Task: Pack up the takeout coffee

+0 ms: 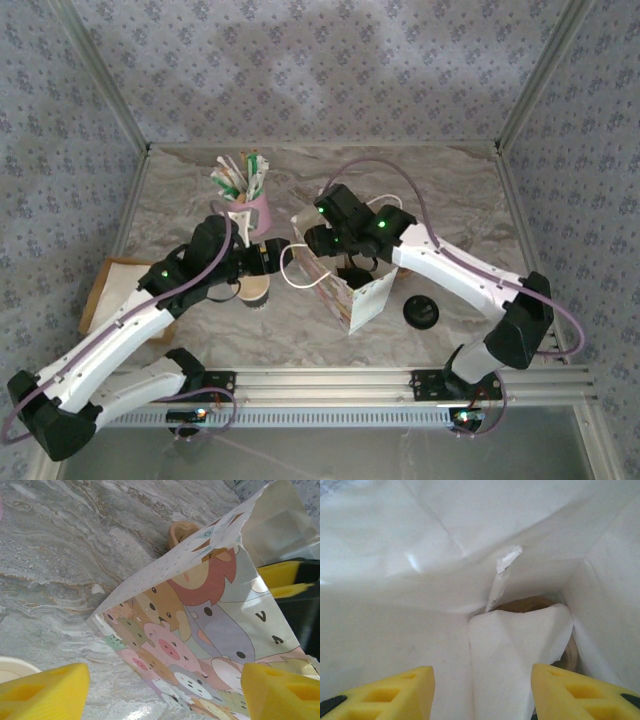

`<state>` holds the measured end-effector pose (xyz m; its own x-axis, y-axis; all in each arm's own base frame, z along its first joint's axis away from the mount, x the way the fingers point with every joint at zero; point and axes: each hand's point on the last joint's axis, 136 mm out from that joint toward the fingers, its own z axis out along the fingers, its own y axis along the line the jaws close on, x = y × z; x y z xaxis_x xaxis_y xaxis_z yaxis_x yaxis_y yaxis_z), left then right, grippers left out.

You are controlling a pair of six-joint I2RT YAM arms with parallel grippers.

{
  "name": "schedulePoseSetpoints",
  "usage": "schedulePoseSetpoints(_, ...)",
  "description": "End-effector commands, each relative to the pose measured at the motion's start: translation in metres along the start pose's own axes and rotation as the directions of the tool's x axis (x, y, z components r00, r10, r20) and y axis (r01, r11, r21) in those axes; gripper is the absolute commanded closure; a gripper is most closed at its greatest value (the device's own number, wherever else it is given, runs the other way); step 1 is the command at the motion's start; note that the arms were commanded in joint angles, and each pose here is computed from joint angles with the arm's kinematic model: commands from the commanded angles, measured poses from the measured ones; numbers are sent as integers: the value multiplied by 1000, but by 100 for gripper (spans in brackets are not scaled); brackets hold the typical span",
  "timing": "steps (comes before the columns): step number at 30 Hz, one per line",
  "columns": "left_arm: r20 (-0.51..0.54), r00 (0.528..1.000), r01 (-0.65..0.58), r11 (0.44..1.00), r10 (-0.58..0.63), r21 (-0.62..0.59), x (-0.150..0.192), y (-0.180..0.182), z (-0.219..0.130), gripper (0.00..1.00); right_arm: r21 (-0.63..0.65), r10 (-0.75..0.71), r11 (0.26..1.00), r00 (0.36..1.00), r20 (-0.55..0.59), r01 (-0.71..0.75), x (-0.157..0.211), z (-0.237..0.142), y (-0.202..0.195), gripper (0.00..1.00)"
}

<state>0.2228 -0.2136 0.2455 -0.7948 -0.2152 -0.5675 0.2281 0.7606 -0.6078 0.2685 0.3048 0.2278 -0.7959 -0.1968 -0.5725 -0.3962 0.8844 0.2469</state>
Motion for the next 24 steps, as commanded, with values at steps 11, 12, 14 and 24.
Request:
schedulePoseSetpoints(11,43,999,16,1000,-15,-22,-5,1,-27,21,-133,-35,990,996,84,46,-20,-70,12,28)
schedulePoseSetpoints(12,44,999,18,1000,-17,-25,-4,2,-28,21,-140,-34,989,995,93,47,-22,-74,12,28)
schedulePoseSetpoints(14,41,999,20,999,-19,-29,-2,4,-29,21,-160,-33,986,994,109,51,-24,-82,14,27)
schedulePoseSetpoints(24,25,999,35,998,-33,-52,4,11,-31,22,-250,-44,963,974,223,101,-36,-141,15,26)
